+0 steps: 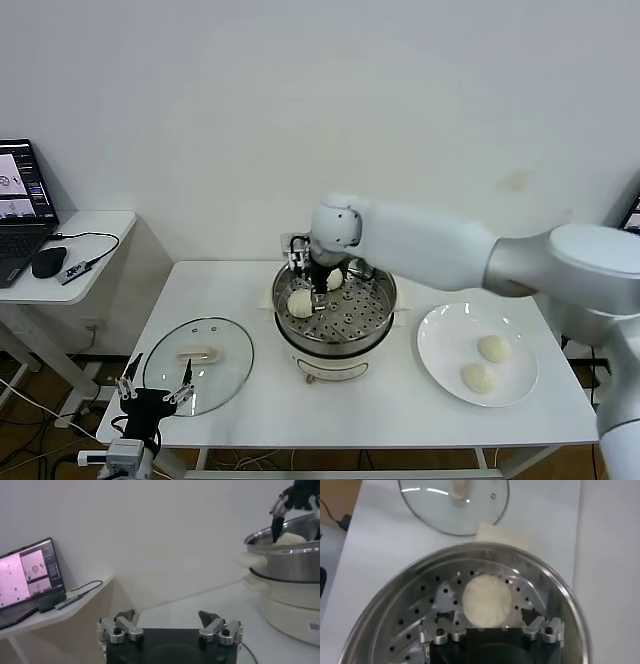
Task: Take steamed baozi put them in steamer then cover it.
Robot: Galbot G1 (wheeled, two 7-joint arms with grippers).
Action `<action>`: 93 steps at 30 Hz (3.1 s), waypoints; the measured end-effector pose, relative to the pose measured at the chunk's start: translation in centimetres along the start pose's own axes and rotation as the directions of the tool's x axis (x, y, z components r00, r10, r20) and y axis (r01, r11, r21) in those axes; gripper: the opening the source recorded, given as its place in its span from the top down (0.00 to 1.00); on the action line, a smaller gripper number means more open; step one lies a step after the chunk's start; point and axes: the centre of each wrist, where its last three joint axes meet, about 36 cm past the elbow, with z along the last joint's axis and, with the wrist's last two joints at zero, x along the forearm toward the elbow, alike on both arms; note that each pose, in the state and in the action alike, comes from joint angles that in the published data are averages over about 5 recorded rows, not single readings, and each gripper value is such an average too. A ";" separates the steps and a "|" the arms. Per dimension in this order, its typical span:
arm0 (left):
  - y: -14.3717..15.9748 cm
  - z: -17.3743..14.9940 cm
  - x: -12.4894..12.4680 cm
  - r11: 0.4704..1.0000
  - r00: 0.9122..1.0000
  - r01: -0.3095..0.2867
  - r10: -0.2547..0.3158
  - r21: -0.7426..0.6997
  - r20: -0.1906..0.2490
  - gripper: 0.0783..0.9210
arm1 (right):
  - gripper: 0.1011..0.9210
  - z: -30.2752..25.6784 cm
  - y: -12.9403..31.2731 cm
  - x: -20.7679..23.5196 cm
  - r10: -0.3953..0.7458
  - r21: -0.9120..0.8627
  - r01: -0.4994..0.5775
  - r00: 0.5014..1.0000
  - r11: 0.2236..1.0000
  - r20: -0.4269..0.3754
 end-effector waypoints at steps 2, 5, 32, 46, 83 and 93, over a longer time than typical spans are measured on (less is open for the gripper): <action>-0.1 -0.1 0.0 1.000 1.000 -0.003 0.003 0.000 0.002 0.12 | 0.12 1.2 0.0 1.6 0.003 0.012 -0.003 1.000 1.000 -0.001; -0.2 -0.2 0.0 1.000 1.000 -0.009 0.009 0.000 0.005 0.12 | 0.12 3.5 0.3 3.9 0.007 0.025 -0.007 1.000 1.000 -0.005; -1.4 0.1 0.8 1.000 0.999 -0.031 0.031 -0.004 -0.013 0.12 | 0.12 27.7 14.9 6.4 -0.042 -0.041 0.037 0.993 0.998 -0.111; -1.4 0.8 1.0 1.000 0.999 -0.017 0.017 -0.006 -0.036 0.12 | 0.12 31.8 20.0 -0.4 -0.097 -0.091 0.082 0.980 0.992 -0.174; -1.3 1.0 0.9 1.000 0.999 -0.007 0.007 -0.010 -0.040 0.12 | 0.33 33.4 20.4 -5.8 -0.118 -0.168 0.088 0.976 0.982 -0.182; -1.3 0.6 0.9 1.000 0.999 -0.014 0.014 -0.011 -0.029 0.12 | 0.33 32.8 16.6 0.1 -0.061 -0.171 0.031 0.984 0.985 -0.170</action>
